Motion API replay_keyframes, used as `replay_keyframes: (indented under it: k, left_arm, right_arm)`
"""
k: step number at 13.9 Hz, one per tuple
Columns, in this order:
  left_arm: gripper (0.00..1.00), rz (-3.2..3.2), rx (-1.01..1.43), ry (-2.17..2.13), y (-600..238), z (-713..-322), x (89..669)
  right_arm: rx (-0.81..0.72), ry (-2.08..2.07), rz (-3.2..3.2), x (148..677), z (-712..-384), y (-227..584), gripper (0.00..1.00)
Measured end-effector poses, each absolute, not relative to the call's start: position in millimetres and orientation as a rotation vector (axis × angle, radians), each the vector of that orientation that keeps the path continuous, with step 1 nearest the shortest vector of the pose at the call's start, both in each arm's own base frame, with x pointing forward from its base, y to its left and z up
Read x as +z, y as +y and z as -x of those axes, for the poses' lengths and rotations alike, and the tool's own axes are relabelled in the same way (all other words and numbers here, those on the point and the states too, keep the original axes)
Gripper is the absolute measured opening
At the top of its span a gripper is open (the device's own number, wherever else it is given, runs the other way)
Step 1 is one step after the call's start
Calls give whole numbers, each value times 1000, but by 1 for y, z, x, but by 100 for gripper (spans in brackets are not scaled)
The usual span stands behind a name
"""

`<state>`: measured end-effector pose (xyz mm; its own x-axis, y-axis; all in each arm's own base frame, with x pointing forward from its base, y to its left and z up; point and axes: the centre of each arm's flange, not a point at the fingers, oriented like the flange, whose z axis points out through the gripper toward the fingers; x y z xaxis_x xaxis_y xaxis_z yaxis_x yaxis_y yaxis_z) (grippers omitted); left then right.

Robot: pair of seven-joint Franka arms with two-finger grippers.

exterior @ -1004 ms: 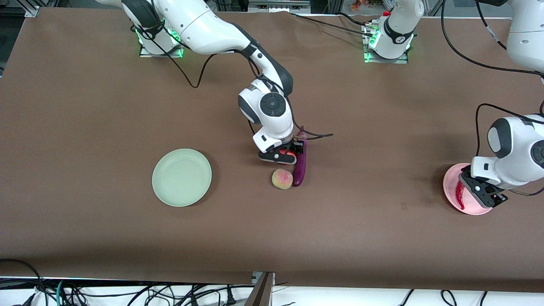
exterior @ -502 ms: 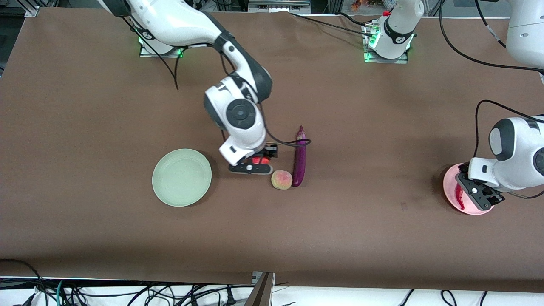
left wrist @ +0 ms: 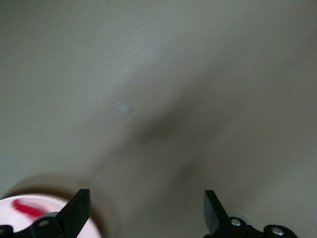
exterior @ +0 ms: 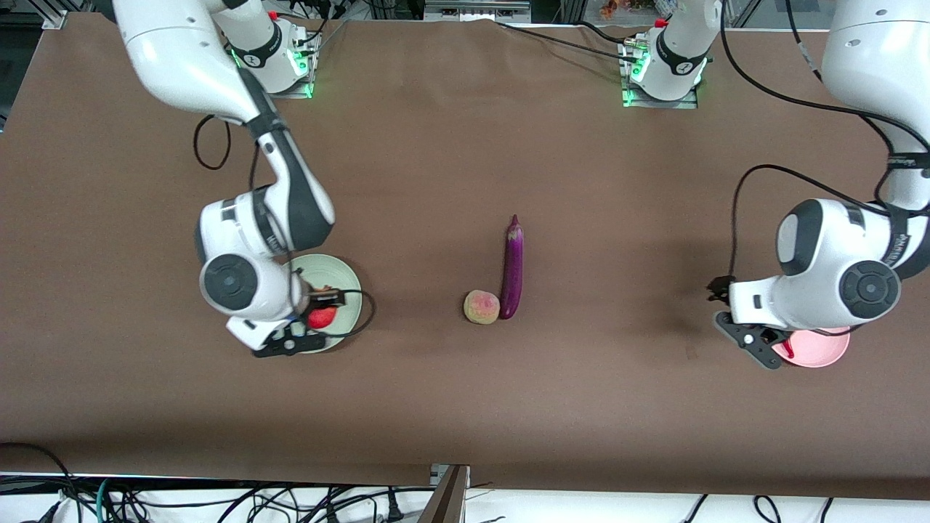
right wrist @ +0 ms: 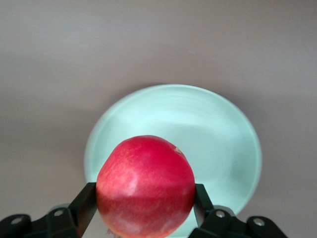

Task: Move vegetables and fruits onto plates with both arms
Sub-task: 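Carry the apple to the green plate while the left gripper reaches the eggplant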

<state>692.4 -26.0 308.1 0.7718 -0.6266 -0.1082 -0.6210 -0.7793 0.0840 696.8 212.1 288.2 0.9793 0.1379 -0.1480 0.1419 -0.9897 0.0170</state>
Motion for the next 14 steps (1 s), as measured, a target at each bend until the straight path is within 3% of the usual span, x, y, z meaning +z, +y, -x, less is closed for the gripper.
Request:
replay_keyframes:
  k: [5, 7, 8, 9, 14]
  left_arm:
    - [100, -2955, -213, -549, -138, -679, 310]
    - [100, -2948, -178, -399, -191, -671, 311]
    - [100, -2937, -145, -342, -218, -668, 311]
    - [100, -2930, -119, -292, -244, -662, 308]
    - [100, -2917, -71, -98, -370, -608, 258]
  right_arm:
    - [-255, 141, -3100, 243, -701, 174, 83]
    - [-224, 124, -3111, 252, -704, 180, 87]
    - [-200, 110, -3119, 261, -705, 189, 96]
    - [-174, 92, -3130, 271, -706, 198, 99]
    - [-88, -66, -3181, 310, -689, 287, 100]
